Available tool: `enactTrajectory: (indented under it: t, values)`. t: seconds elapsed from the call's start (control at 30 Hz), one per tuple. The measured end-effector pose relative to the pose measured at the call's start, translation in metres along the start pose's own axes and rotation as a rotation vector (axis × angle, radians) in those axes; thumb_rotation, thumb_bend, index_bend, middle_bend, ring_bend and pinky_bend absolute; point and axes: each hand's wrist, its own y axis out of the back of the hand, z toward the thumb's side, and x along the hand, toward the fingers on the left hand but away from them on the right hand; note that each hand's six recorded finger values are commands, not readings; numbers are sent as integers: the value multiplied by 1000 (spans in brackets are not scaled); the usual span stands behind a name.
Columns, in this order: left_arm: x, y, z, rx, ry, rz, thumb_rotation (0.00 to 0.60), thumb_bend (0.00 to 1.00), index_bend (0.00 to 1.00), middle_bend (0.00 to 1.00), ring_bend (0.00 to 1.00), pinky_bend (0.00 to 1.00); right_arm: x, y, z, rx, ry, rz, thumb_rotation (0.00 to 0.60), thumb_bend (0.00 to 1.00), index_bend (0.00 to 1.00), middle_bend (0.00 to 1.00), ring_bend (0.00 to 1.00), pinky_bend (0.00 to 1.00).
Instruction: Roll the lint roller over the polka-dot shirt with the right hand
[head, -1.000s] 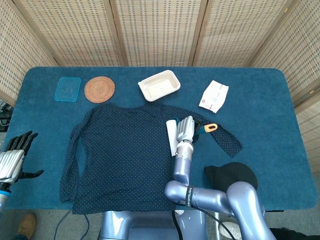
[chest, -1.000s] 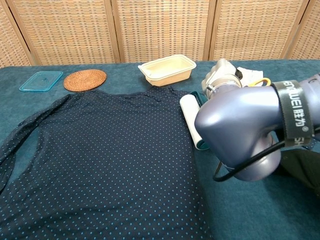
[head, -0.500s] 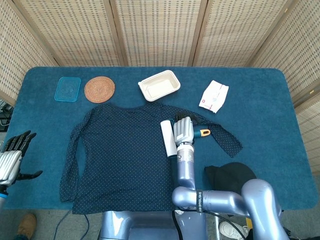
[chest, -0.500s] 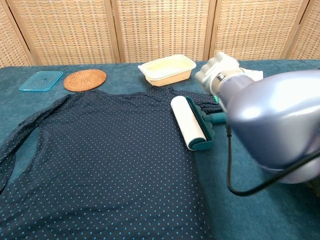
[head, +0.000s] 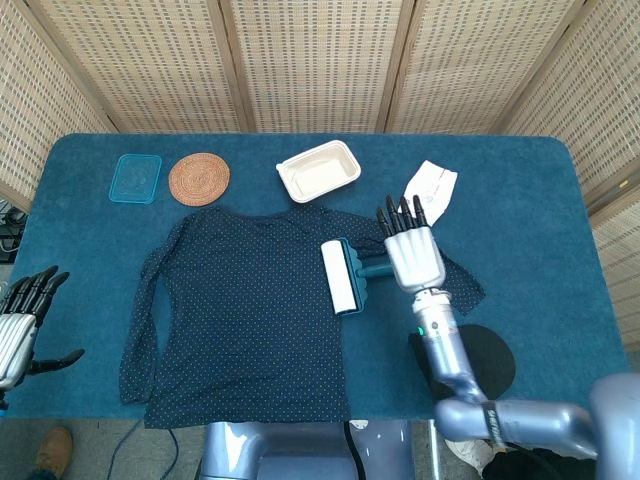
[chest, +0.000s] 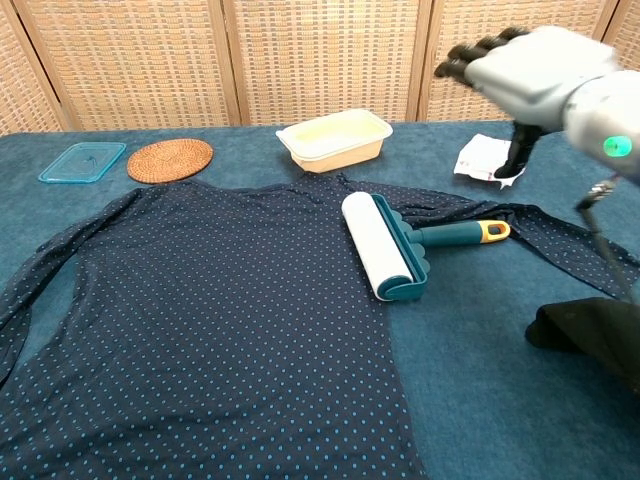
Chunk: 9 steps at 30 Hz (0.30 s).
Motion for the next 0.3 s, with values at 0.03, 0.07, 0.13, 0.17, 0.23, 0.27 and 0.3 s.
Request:
enactTrajectory:
  t: [0.03, 0.07, 0.13, 0.17, 0.23, 0.27, 0.3]
  values:
    - [-2, 0, 2, -3, -12, 6, 600, 0, 0, 0, 0, 0, 6, 0, -7, -40, 12, -27, 600, 0, 0, 0, 0, 0]
    - [-5, -1, 4, -7, -28, 14, 600, 0, 0, 0, 0, 0, 14, -2, -17, -91, 28, -56, 600, 0, 0, 0, 0, 0]
    - [-9, -1, 7, -11, -48, 26, 600, 0, 0, 0, 0, 0, 29, -8, -34, -163, 49, -85, 600, 0, 0, 0, 0, 0]
    - [-12, -1, 9, -13, -57, 34, 600, 0, 0, 0, 0, 0, 40, -13, -45, -206, 61, -94, 600, 0, 0, 0, 0, 0]
    - [-17, -1, 10, -15, -66, 43, 600, 0, 0, 0, 0, 0, 60, -22, -64, -256, 71, -96, 600, 0, 0, 0, 0, 0]
    - [-19, -1, 10, -16, -70, 47, 600, 0, 0, 0, 0, 0, 76, -29, -76, -281, 73, -92, 600, 0, 0, 0, 0, 0]
    - [-21, -2, 11, -16, -73, 47, 600, 0, 0, 0, 0, 0, 88, -34, -85, -296, 70, -87, 600, 0, 0, 0, 0, 0]
